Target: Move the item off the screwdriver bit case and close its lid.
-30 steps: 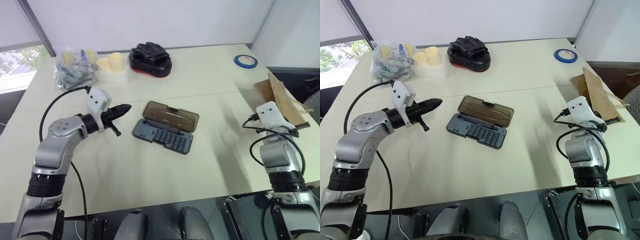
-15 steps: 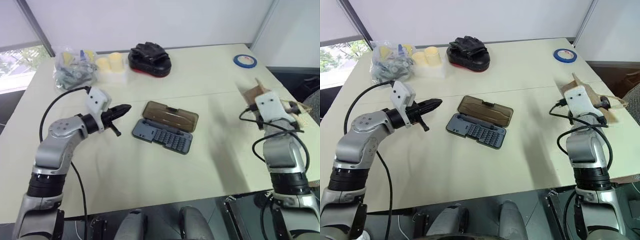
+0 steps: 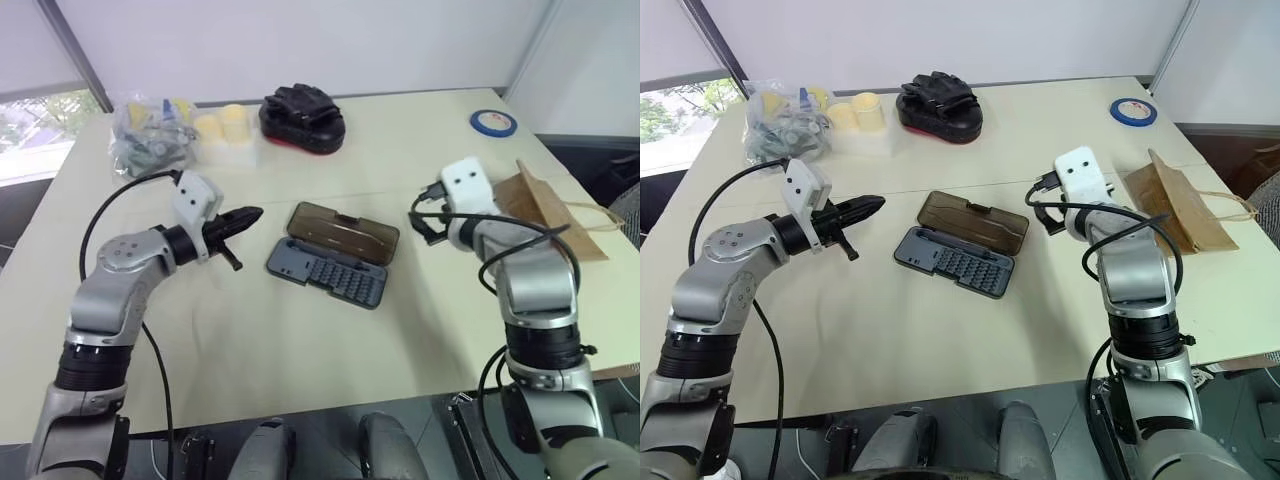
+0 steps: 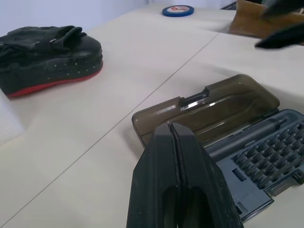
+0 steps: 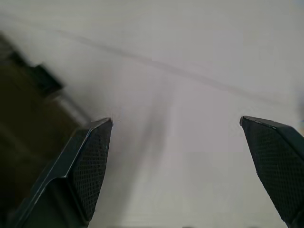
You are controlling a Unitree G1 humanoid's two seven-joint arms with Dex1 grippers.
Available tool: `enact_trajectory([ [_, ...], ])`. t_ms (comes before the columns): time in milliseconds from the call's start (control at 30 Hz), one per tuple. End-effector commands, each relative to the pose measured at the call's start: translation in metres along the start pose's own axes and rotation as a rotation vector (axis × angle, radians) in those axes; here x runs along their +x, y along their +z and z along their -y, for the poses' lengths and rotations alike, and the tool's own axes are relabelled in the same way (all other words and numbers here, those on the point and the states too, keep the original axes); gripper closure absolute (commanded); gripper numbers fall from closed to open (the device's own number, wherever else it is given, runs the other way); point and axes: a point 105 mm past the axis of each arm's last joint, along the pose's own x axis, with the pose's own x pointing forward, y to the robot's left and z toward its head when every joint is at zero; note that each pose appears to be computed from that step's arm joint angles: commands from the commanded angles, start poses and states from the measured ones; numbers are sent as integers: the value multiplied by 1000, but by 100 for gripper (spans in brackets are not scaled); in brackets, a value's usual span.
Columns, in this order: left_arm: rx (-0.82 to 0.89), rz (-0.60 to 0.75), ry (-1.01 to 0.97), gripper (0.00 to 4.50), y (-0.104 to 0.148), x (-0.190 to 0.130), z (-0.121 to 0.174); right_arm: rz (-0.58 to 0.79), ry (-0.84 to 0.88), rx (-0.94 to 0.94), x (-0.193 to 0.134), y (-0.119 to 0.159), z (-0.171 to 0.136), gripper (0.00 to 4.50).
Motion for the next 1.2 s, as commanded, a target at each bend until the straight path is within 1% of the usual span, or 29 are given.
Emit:
enact_trajectory([
  [33, 37, 34, 11, 450, 13, -3, -2, 19, 29, 1, -1, 4, -8, 4],
  [300, 36, 33, 13, 450, 13, -4, -1, -16, 87, 29, 12, -6, -25, 4],
  [567, 38, 34, 11, 450, 13, -4, 1, -43, 36, 16, 30, -19, -18, 4],
  [600, 37, 35, 11, 450, 13, -4, 1, -48, 35, 19, 32, -21, -18, 55],
  [633, 37, 35, 11, 450, 13, -4, 2, -52, 35, 23, 33, -23, -18, 81],
  [667, 36, 35, 12, 450, 13, -4, 2, -56, 27, 17, 35, -25, -18, 132],
  [700, 36, 35, 13, 450, 12, -4, 2, -69, 16, -19, 37, -27, -17, 174],
  [733, 36, 34, 15, 450, 12, -4, 3, -72, 11, -30, 38, -28, -17, 232],
  [800, 34, 35, 17, 450, 12, -4, 4, -78, 15, -31, 39, -30, -19, 325],
  [833, 34, 34, 19, 450, 12, -5, 3, -78, 23, -31, 39, -30, -21, 389],
  [900, 35, 32, 23, 450, 11, -6, 3, -81, 31, -35, 39, -31, -23, 445],
  [1200, 43, 38, 47, 450, 13, -6, -3, -77, 85, -87, 38, -27, -32, 445],
])
